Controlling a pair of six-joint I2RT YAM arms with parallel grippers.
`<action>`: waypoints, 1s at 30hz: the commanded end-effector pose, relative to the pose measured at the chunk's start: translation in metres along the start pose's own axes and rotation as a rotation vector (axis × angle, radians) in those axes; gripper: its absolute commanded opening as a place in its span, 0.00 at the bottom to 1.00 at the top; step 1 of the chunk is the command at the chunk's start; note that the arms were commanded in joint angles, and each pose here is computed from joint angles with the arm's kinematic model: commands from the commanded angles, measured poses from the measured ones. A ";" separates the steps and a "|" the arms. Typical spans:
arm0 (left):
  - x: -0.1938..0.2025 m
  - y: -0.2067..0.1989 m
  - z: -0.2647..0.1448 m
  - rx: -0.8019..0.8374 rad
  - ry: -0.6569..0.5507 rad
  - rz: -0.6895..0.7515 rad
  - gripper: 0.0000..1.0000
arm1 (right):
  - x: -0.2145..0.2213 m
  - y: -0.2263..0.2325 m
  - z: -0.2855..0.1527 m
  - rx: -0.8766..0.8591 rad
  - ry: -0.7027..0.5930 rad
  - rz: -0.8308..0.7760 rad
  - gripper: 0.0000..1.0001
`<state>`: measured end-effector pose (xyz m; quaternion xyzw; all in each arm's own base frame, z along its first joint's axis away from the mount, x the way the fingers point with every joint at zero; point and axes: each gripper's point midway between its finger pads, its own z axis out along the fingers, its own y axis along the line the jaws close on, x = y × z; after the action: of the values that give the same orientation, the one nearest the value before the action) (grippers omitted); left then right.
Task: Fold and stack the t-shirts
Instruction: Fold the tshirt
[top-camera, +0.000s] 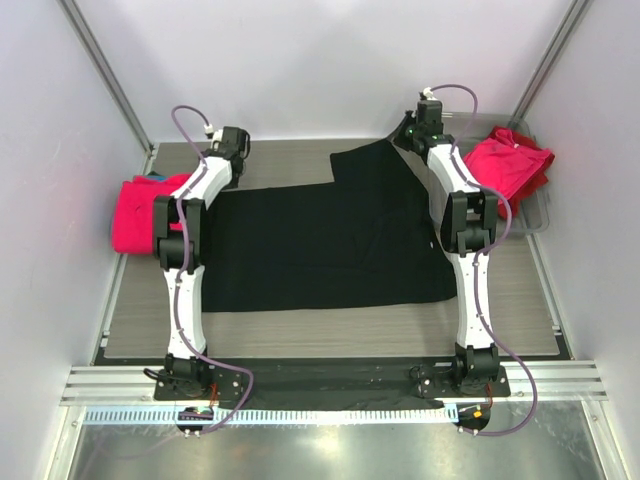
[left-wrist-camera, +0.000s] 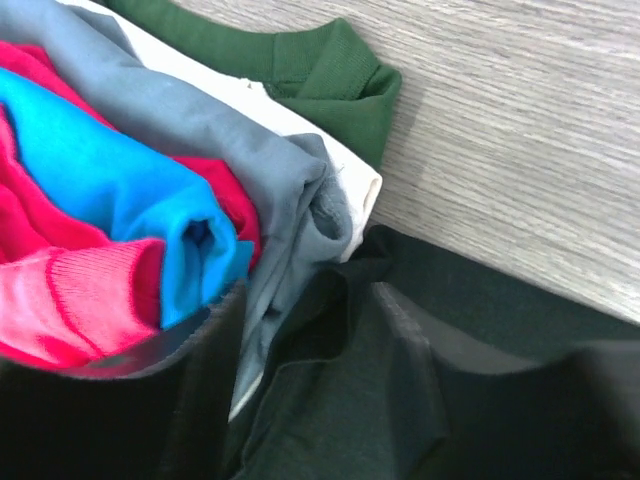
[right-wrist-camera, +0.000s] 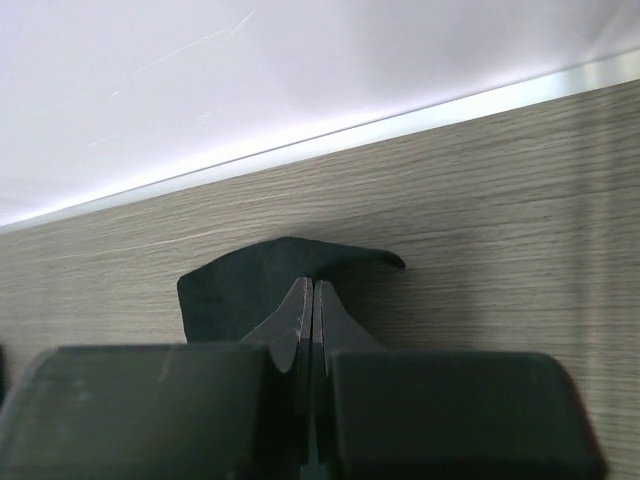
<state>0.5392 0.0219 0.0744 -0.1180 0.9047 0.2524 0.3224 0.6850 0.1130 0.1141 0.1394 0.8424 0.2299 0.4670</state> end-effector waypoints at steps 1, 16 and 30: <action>-0.031 0.010 -0.011 -0.012 -0.075 -0.057 0.57 | -0.029 0.029 -0.014 -0.068 -0.063 -0.011 0.01; -0.004 -0.007 0.002 0.025 0.021 -0.037 0.43 | -0.025 0.025 -0.011 -0.065 -0.054 -0.005 0.01; -0.003 -0.003 0.003 0.019 0.035 -0.066 0.08 | -0.025 0.023 -0.010 -0.065 -0.056 0.004 0.01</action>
<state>0.5329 0.0173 0.0490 -0.1295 0.9196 0.2361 0.2860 0.6834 0.1168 0.1139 0.1390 0.8430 0.2381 0.4619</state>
